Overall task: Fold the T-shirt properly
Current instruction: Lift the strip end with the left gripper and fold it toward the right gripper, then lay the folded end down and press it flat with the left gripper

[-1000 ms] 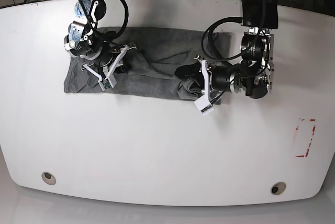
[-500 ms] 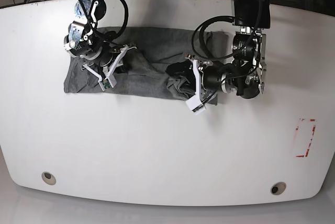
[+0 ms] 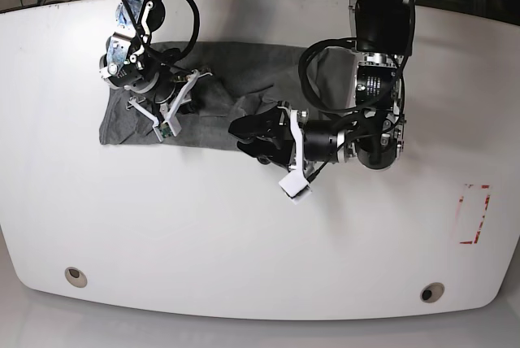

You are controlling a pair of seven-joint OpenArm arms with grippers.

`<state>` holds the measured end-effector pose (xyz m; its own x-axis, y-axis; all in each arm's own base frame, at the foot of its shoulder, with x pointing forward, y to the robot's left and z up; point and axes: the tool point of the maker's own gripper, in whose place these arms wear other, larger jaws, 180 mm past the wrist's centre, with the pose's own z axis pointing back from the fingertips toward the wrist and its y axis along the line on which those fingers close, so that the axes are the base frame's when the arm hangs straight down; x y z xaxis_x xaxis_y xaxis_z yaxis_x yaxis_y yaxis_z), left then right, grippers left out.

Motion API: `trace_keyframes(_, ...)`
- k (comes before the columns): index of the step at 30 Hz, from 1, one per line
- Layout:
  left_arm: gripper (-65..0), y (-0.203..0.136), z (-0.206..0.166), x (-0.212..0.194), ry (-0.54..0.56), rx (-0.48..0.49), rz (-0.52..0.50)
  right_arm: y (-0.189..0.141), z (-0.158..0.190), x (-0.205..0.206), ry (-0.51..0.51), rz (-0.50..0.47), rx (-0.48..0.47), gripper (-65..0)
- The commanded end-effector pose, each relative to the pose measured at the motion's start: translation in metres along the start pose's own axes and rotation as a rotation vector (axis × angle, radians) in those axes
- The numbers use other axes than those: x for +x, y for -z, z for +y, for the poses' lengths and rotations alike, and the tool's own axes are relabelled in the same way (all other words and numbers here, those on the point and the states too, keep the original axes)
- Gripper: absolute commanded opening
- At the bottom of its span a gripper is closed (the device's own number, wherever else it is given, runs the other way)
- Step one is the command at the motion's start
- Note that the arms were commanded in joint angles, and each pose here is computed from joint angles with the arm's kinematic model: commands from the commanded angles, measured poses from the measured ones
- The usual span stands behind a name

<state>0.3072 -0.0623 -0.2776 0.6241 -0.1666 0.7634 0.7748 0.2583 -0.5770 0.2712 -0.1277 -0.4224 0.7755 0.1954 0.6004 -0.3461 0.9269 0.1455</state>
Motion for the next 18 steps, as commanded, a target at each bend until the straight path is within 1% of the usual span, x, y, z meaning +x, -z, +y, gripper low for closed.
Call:
trace_keyframes(1, -39.6, -0.020, 0.009, 0.018, 0.032, 0.038, -0.046, -0.001, -0.002, 0.003, -0.007, 0.001, -0.007, -54.9)
trace_keyframes(7, -39.6, -0.077, 0.047, 0.006, -0.012, 0.186, -0.062, -0.001, -0.002, 0.003, -0.007, 0.001, -0.007, -54.9)
trace_keyframes(12, -39.9, -0.120, 0.071, -0.023, -0.079, 0.289, -0.023, -0.001, -0.002, 0.004, -0.008, -0.001, -0.007, -54.9)
trace_keyframes(16, -40.3, -0.138, 0.077, -0.036, -0.093, 0.333, 0.005, -0.001, -0.002, 0.004, -0.008, -0.001, -0.007, -54.9)
trace_keyframes(18, -42.4, -0.140, 0.078, -0.042, -0.101, 0.339, 0.015, -0.001, -0.002, 0.004, -0.008, -0.001, -0.007, -54.9)
